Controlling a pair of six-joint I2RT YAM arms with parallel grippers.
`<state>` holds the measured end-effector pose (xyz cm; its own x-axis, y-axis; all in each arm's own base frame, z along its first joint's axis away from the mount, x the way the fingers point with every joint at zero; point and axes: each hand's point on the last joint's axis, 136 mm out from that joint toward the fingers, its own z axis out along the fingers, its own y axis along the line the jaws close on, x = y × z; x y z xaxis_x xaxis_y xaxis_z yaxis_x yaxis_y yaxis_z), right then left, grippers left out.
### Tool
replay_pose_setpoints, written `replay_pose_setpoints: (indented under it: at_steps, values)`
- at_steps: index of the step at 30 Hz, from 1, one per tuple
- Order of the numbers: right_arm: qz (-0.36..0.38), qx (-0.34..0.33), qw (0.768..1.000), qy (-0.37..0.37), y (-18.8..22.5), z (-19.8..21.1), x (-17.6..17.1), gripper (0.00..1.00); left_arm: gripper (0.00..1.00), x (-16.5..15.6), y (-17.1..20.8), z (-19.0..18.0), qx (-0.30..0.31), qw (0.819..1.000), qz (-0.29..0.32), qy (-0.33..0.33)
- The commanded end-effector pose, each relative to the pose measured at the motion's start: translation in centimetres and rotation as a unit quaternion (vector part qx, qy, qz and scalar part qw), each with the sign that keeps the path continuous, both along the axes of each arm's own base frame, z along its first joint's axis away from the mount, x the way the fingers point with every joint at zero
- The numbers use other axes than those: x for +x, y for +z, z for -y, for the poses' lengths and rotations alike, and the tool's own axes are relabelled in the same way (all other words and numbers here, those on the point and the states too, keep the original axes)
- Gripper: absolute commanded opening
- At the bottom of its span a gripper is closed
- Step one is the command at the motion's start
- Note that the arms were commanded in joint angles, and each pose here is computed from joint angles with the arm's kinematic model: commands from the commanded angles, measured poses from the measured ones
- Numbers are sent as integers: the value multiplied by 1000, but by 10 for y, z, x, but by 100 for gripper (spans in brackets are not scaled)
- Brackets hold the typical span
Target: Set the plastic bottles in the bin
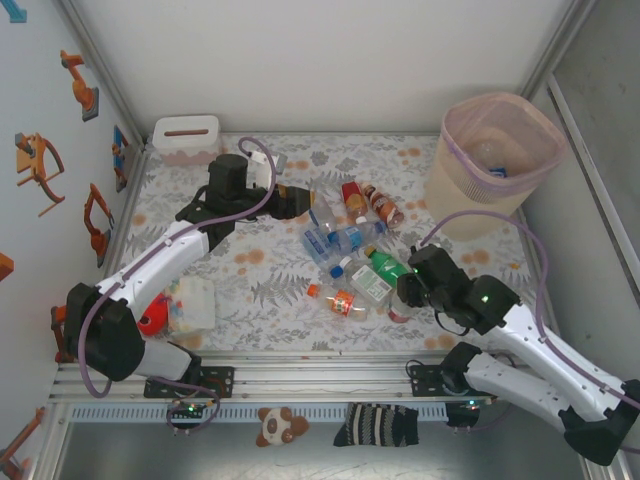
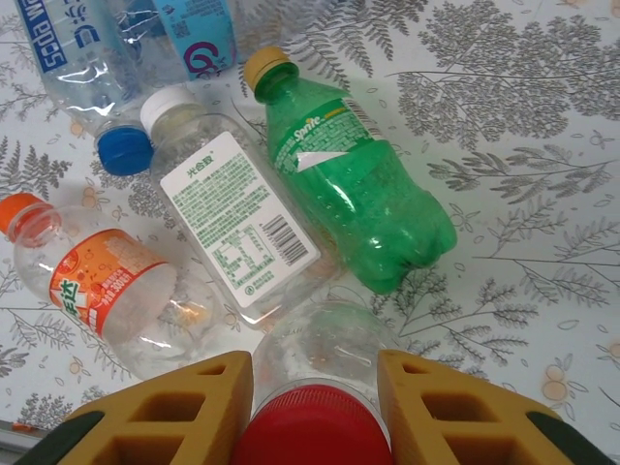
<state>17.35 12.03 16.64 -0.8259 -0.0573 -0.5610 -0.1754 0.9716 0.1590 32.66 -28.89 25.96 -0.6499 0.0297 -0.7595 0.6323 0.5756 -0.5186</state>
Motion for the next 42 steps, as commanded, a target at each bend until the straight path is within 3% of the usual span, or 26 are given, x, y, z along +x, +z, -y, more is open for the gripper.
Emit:
replay_pose_setpoints:
  at_steps: [1, 8, 15, 21, 27, 37, 42]
  values:
    - [26, -15, 999, -18, 26, 12, 3, 27, 71, 2, 11, -2, -8, 1000, 22, -1]
    - [75, -58, 995, -7, 82, 25, 12, 23, 70, -7, 27, 5, -24, 997, 63, -43]
    - [109, -60, 989, 77, 124, -7, 34, 23, 71, -28, 55, 13, -51, 983, 134, -111]
    - [83, 50, 979, 180, 146, -64, 58, 19, 70, -49, 68, 16, -59, 966, 182, -175]
    - [70, 150, 945, 282, 174, -111, 68, 15, 80, -77, 70, 14, -62, 942, 241, -225]
    - [71, 259, 886, 379, 210, -151, 72, 12, 90, -113, 40, 29, -25, 920, 242, -307]
    - [69, 280, 869, 401, 219, -155, 69, 12, 93, -121, 26, 33, -1, 915, 227, -334]
